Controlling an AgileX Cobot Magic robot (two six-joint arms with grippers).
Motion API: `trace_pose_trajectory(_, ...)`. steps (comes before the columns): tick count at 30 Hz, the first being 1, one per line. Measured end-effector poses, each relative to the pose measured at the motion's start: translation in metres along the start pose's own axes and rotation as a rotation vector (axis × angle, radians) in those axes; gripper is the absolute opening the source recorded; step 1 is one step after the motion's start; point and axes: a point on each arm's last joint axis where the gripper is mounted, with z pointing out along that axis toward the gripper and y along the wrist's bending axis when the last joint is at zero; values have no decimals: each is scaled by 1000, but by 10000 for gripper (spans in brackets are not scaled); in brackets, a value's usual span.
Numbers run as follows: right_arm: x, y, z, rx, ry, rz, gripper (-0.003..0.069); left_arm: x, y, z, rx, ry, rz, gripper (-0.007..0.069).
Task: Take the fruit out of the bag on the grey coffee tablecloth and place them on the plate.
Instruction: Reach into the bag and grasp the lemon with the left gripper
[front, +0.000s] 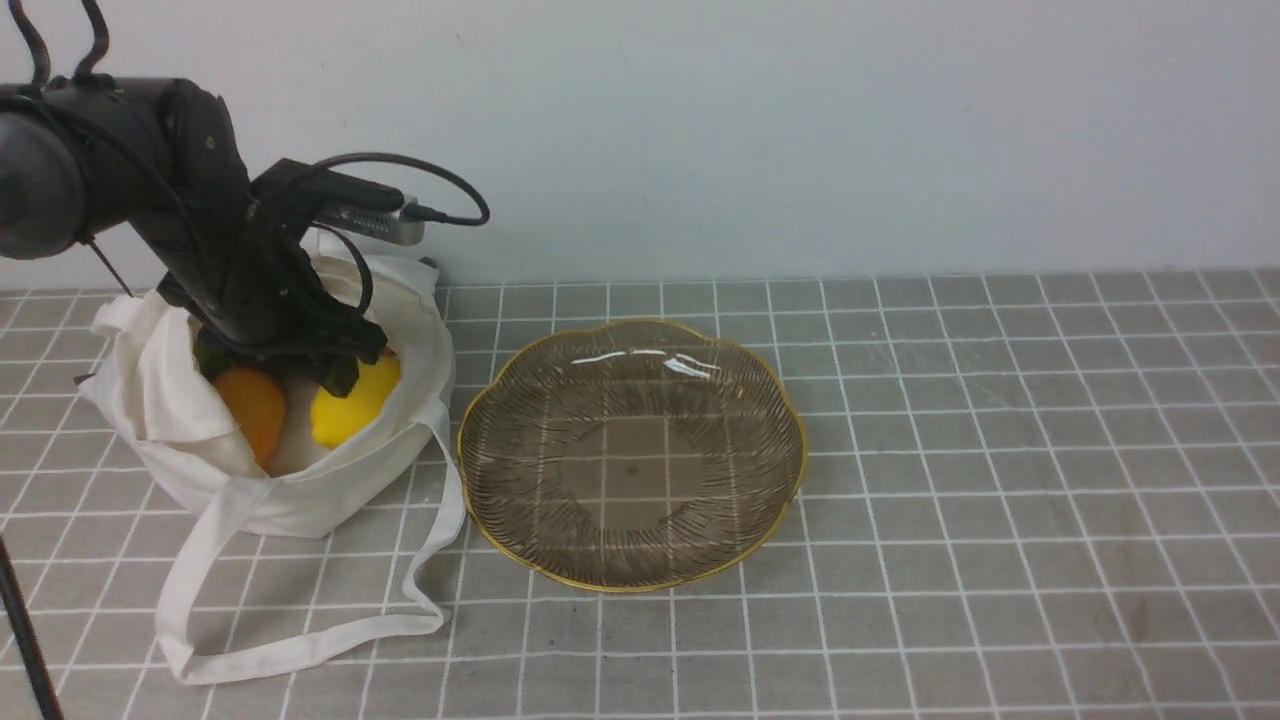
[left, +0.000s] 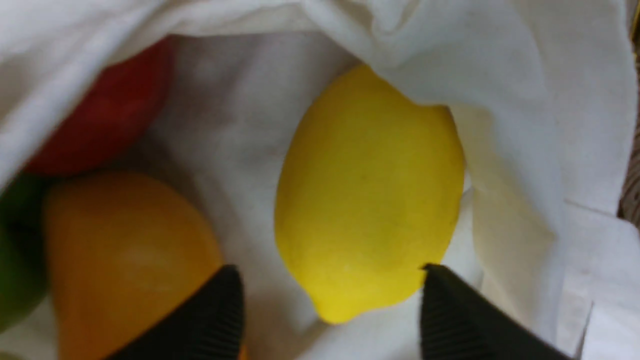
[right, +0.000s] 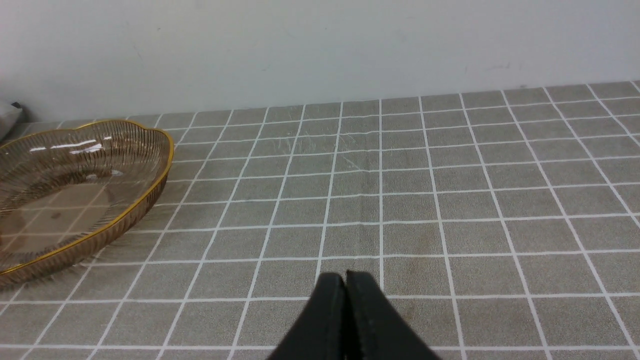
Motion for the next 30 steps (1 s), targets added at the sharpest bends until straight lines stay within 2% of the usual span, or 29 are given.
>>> trace_pose_trajectory(5, 0, 0, 0, 0, 0, 0, -12, 0, -1, 8, 17, 8, -13, 595)
trace_pose_trajectory(8, 0, 0, 0, 0, 0, 0, -12, -1, -1, 9, 17, -3, -15, 613)
trace_pose_trajectory(18, 0, 0, 0, 0, 0, 0, -12, -1, -8, 39, 45, 18, 0, 610)
trace_pose_trajectory(24, 0, 0, 0, 0, 0, 0, -12, -1, -11, 44, 47, 24, 5, 536)
trace_pose_trajectory(30, 0, 0, 0, 0, 0, 0, -12, 2, -8, 35, 13, 62, -39, 537)
